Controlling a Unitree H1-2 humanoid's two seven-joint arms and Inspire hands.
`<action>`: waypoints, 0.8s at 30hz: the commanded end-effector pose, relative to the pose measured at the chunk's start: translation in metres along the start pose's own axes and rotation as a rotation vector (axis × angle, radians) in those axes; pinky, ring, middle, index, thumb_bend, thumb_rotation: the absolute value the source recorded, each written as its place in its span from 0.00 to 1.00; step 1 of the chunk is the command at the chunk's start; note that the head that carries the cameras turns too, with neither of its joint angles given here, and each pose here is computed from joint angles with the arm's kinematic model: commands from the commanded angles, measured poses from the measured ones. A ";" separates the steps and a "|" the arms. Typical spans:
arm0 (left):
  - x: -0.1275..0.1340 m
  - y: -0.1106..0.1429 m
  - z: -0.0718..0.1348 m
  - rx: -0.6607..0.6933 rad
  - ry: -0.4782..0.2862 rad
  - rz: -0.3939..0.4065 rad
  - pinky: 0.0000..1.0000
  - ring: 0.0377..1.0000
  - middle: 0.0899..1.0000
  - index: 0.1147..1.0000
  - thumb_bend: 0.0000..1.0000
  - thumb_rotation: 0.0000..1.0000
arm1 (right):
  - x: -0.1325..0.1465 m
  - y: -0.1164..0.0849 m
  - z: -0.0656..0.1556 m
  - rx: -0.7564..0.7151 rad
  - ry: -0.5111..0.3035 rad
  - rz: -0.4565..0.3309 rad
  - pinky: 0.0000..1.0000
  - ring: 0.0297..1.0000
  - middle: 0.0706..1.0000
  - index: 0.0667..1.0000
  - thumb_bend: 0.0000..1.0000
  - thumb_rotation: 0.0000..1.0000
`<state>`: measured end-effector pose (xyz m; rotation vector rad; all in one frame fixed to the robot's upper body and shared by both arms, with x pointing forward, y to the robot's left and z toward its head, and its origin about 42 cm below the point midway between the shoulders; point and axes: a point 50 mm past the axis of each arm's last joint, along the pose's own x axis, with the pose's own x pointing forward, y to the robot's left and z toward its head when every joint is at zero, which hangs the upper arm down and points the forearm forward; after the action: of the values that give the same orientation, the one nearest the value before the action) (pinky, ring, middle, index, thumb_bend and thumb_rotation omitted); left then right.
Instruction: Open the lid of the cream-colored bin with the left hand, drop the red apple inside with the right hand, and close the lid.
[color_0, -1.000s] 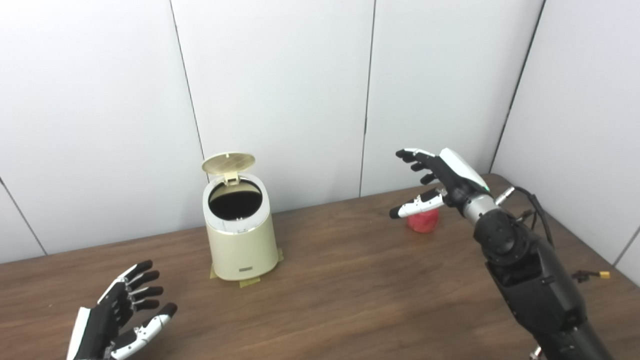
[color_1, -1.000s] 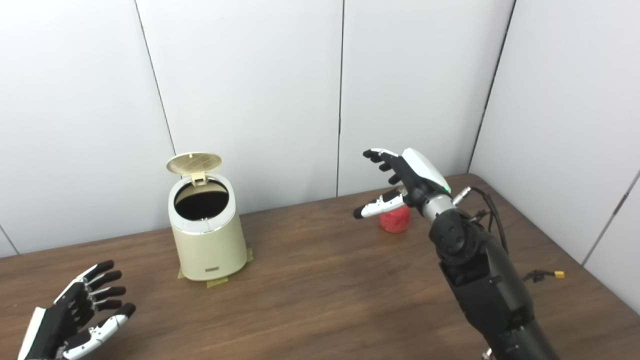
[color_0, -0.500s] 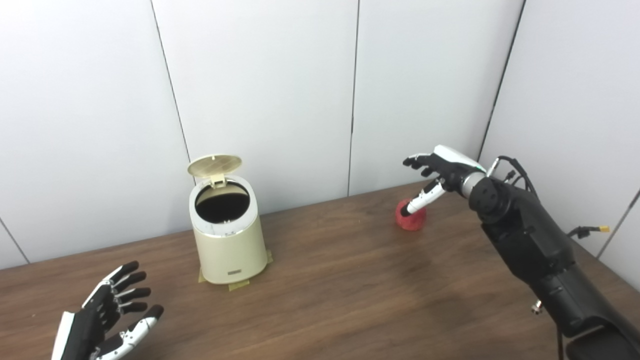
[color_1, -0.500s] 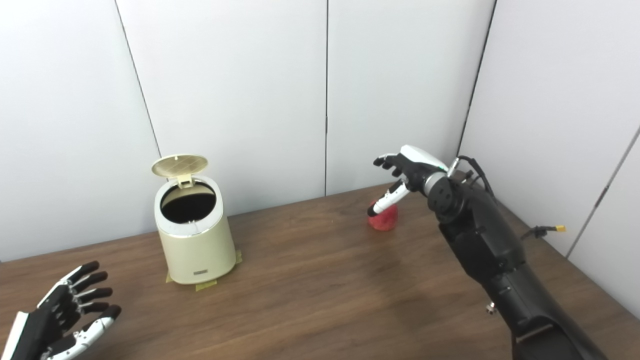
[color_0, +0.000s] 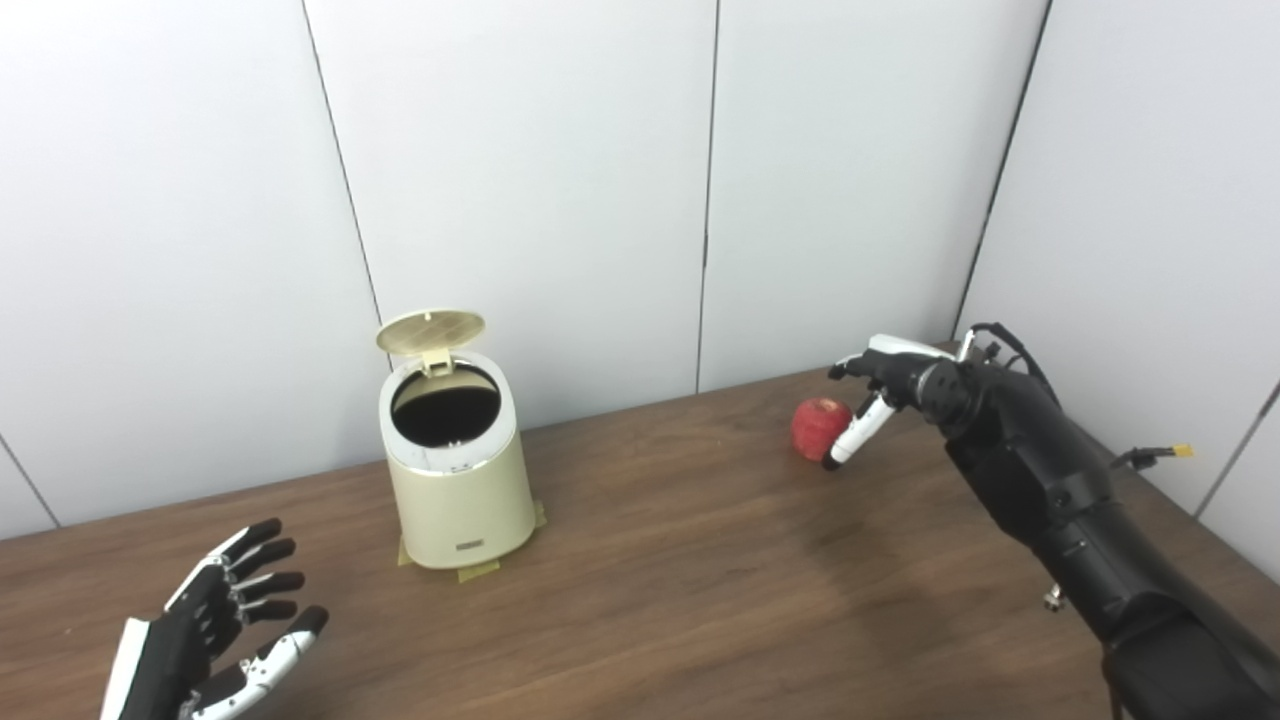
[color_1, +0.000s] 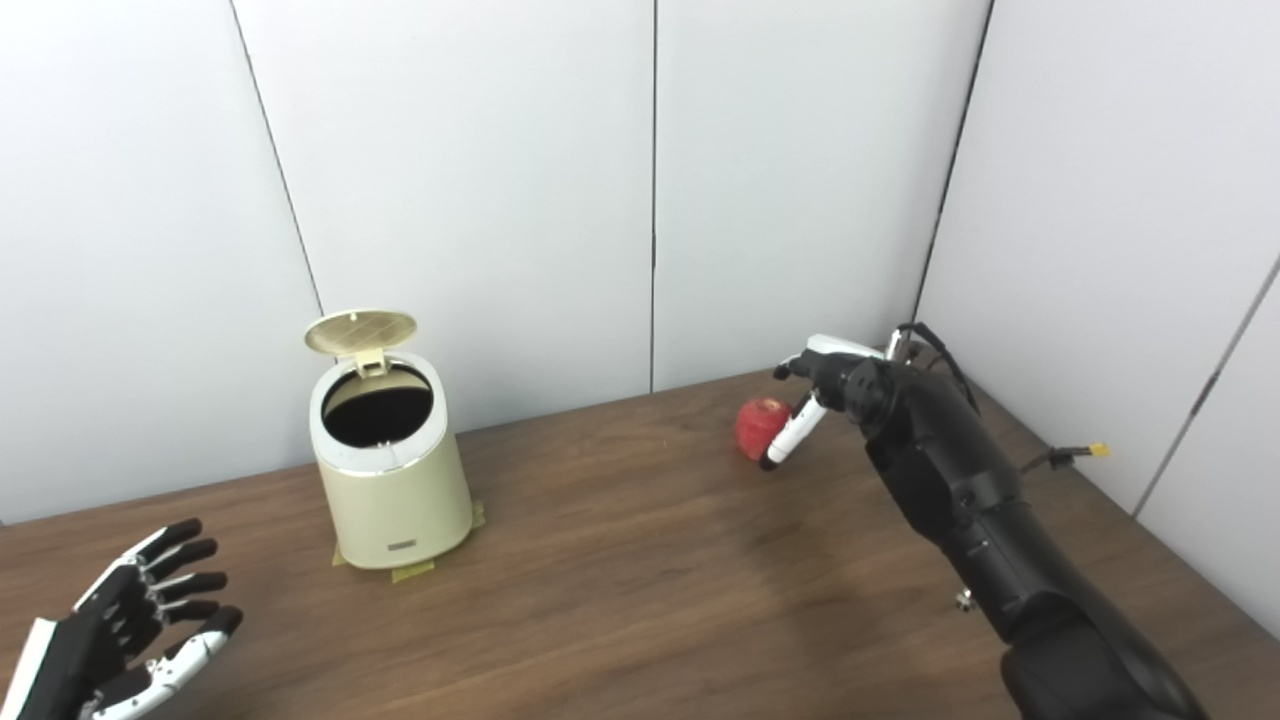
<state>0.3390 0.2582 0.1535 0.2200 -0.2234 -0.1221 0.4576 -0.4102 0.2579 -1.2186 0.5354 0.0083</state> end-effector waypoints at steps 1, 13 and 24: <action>0.011 0.004 0.021 0.010 -0.087 0.008 0.63 0.69 0.78 0.81 0.55 0.00 | -0.004 -0.036 0.010 0.005 -0.025 -0.105 0.81 0.94 0.98 0.91 0.92 0.26; 0.011 0.002 0.018 0.014 -0.077 0.000 0.62 0.69 0.78 0.81 0.55 0.00 | 0.008 -0.017 0.007 0.002 -0.017 -0.096 0.76 0.88 0.94 0.90 0.90 0.26; 0.008 0.000 0.016 -0.005 -0.057 -0.008 0.64 0.69 0.77 0.81 0.55 0.00 | 0.020 0.008 0.011 0.016 -0.049 -0.124 0.70 0.85 0.90 0.88 0.91 0.29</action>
<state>0.3376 0.2561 0.1503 0.2191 -0.2044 -0.1333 0.4649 -0.4076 0.2185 -1.2279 0.5119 -0.0424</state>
